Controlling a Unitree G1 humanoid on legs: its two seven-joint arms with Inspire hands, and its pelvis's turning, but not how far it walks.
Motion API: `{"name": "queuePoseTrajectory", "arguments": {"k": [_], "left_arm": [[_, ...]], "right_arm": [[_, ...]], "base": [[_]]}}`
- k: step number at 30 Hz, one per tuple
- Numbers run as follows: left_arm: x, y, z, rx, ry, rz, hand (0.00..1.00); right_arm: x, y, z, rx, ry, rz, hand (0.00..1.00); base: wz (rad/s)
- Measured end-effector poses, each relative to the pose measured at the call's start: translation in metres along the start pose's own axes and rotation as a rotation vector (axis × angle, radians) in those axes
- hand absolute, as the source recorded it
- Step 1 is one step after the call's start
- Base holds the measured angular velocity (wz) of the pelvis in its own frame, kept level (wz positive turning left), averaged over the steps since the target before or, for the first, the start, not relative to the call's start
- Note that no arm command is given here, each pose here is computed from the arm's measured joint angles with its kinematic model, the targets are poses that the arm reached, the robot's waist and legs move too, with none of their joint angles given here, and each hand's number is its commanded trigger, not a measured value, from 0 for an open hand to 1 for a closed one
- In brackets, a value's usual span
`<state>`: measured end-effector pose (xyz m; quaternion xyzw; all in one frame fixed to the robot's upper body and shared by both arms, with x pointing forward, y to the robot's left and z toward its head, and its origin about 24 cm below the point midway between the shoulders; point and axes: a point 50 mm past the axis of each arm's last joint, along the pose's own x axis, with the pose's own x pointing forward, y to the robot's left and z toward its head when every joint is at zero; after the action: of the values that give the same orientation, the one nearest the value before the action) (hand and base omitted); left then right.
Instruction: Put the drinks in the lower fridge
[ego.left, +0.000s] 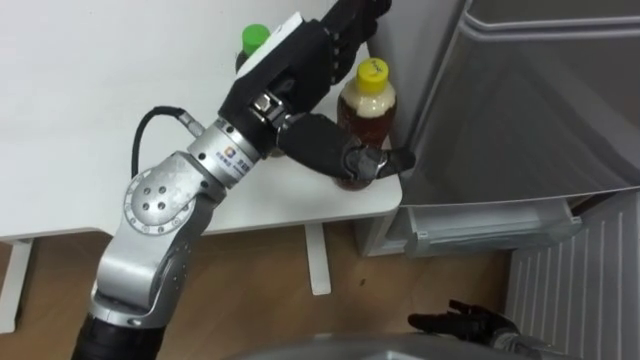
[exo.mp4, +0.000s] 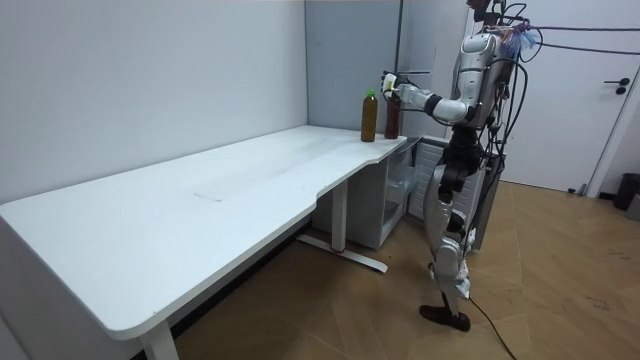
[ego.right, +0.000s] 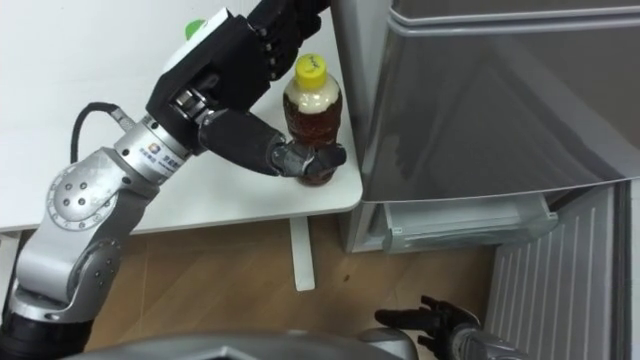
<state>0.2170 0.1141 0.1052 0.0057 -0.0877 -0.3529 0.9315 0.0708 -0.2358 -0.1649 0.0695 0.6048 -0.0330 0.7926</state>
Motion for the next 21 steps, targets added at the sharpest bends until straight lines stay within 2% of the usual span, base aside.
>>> {"name": "queuePoseTrajectory", "arguments": {"k": [7, 21], "left_arm": [[-0.001, 0.004, -0.014, -0.029, 0.054, 0.022, 0.00], [-0.001, 0.006, -0.015, -0.040, 0.052, 0.055, 0.00]], "right_arm": [[0.000, 0.000, -0.001, 0.002, 0.001, -0.001, 0.00], [0.000, 0.002, -0.002, 0.003, 0.000, 0.002, 0.00]], "base": [[0.00], [0.00]]}}
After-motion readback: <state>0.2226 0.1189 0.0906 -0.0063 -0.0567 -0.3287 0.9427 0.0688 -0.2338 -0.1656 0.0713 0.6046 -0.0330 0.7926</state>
